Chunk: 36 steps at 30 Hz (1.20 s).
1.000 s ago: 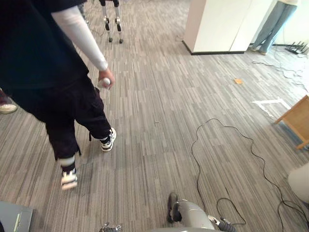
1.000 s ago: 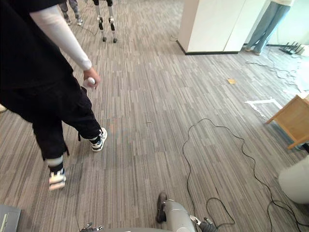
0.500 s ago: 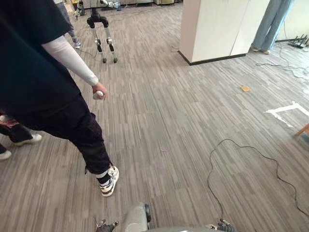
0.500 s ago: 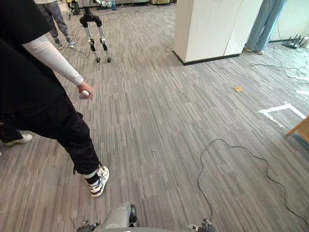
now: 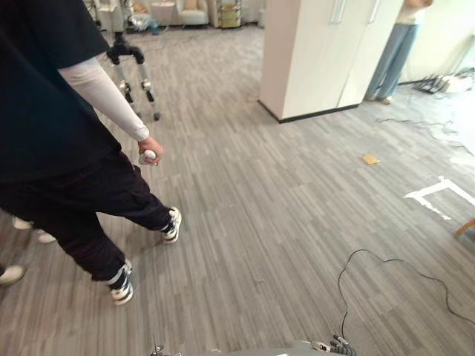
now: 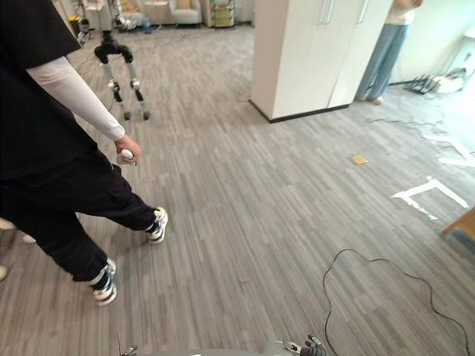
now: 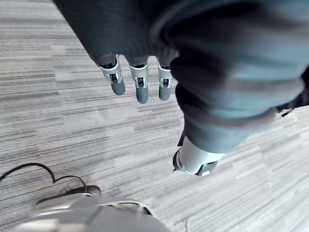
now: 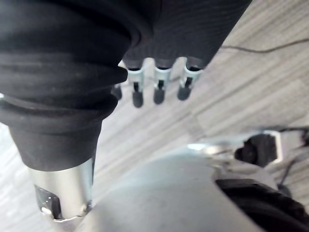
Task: Organize washtable
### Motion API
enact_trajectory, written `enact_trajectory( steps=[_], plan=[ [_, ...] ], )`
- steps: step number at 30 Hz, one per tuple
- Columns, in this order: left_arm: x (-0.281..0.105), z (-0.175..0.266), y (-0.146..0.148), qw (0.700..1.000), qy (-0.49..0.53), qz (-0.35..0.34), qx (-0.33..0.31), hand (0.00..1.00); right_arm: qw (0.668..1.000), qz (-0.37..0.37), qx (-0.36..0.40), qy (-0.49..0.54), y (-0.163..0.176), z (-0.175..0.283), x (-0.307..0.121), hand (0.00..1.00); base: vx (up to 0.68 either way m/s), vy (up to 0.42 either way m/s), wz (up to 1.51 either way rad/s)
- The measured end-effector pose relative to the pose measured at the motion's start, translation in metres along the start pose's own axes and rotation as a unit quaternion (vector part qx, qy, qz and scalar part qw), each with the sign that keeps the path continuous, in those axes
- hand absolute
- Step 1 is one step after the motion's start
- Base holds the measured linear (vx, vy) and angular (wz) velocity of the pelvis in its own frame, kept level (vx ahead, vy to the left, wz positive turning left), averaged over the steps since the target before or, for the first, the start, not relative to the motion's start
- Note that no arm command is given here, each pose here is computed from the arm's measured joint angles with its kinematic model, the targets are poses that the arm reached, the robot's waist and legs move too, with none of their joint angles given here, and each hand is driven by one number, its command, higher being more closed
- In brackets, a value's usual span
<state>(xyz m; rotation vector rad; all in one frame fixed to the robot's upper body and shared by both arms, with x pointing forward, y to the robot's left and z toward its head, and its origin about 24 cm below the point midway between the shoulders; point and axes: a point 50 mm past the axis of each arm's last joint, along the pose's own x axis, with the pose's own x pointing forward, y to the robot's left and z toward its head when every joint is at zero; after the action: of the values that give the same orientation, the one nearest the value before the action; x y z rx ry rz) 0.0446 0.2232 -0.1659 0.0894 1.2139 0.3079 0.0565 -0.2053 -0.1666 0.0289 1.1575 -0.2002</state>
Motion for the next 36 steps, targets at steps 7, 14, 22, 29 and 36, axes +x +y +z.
enact_trajectory(
  steps=[7, 14, 22, 29, 36],
  plan=[
    [-0.001, -0.002, 0.0, 0.997, 0.004, 0.018, -0.071, 0.0, 1.0, 0.001, 0.001, 0.003, 0.001, -0.003, -0.001, 0.0, 0.26, -0.086, 0.2],
    [-0.005, -0.007, -0.01, 0.993, 0.005, 0.021, -0.117, 0.0, 0.999, -0.001, -0.045, -0.008, -0.008, 0.004, -0.001, 0.0, 0.41, -0.272, 0.08],
    [-0.004, -0.009, -0.008, 0.996, 0.011, 0.016, -0.086, 0.0, 0.999, -0.003, -0.026, 0.02, -0.008, -0.005, 0.0, 0.0, 0.22, 0.015, -0.27],
    [-0.001, -0.011, -0.003, 1.0, 0.021, 0.001, -0.006, 0.0, 0.998, 0.012, -0.042, 0.035, 0.0, -0.013, -0.001, 0.0, 0.13, 0.104, 0.02],
    [-0.001, -0.007, -0.003, 1.0, 0.013, -0.004, 0.019, 0.0, 0.998, 0.01, -0.045, 0.031, 0.0, -0.01, 0.0, 0.0, 0.0, -0.002, -0.01]
  ],
)
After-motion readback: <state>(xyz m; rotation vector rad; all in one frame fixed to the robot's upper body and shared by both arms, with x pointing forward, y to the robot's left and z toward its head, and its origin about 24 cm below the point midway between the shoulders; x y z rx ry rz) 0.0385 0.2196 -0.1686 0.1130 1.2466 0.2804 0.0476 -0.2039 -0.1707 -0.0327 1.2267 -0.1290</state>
